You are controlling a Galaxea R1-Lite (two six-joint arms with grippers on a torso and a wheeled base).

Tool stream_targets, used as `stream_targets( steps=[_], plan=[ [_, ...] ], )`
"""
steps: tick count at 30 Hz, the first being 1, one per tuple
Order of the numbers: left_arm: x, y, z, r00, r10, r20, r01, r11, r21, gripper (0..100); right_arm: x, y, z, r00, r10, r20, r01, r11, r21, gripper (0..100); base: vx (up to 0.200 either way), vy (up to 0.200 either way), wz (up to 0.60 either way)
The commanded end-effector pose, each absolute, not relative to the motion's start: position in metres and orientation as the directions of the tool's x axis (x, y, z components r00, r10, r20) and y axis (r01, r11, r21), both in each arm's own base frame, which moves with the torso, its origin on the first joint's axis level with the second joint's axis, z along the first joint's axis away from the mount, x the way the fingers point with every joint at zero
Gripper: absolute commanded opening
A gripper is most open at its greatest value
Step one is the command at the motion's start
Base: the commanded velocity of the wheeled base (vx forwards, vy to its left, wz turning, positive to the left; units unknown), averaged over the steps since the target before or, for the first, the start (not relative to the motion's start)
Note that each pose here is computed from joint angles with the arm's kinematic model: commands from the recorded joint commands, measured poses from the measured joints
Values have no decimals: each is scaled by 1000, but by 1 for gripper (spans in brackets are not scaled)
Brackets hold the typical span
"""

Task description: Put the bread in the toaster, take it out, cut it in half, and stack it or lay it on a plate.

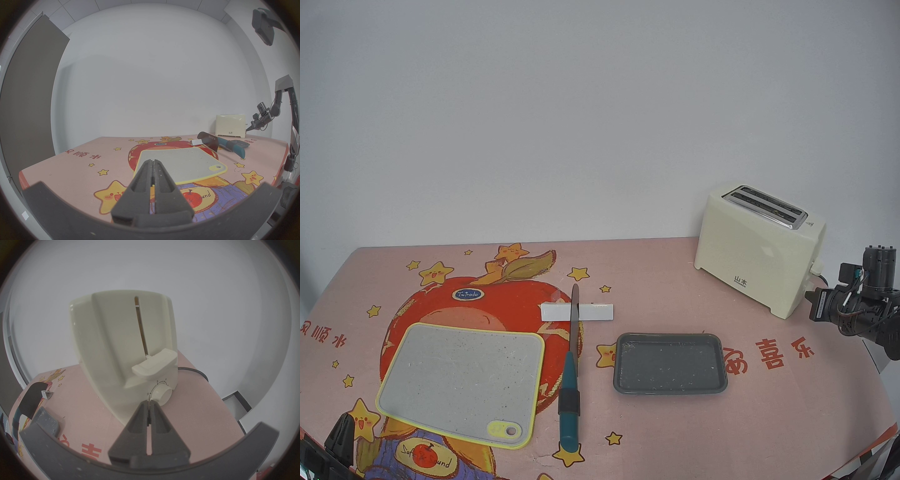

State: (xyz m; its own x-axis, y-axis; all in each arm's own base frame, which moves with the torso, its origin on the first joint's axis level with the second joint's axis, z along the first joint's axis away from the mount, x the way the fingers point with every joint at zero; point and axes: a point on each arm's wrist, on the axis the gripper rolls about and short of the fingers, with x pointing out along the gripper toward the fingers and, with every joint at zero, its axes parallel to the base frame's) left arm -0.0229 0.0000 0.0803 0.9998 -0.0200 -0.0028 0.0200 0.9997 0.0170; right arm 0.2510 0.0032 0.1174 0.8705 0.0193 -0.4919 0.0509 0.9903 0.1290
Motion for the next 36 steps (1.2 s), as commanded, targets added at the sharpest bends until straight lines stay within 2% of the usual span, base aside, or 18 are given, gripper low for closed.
stream_targets(
  steps=[1, 36],
  plan=[
    [-22, 0, 76, 1000, -20, -20, 20, 1000, 17, 0, 251, 3, 117, 870, 20, -493, 51, 990, 130, 0, 0, 0, 0],
    [-22, 0, 76, 1000, -20, -20, 20, 1000, 17, 0, 257, 2, 104, 844, 5, -536, 70, 990, 119, 0, 0, 0, 0]
  ],
)
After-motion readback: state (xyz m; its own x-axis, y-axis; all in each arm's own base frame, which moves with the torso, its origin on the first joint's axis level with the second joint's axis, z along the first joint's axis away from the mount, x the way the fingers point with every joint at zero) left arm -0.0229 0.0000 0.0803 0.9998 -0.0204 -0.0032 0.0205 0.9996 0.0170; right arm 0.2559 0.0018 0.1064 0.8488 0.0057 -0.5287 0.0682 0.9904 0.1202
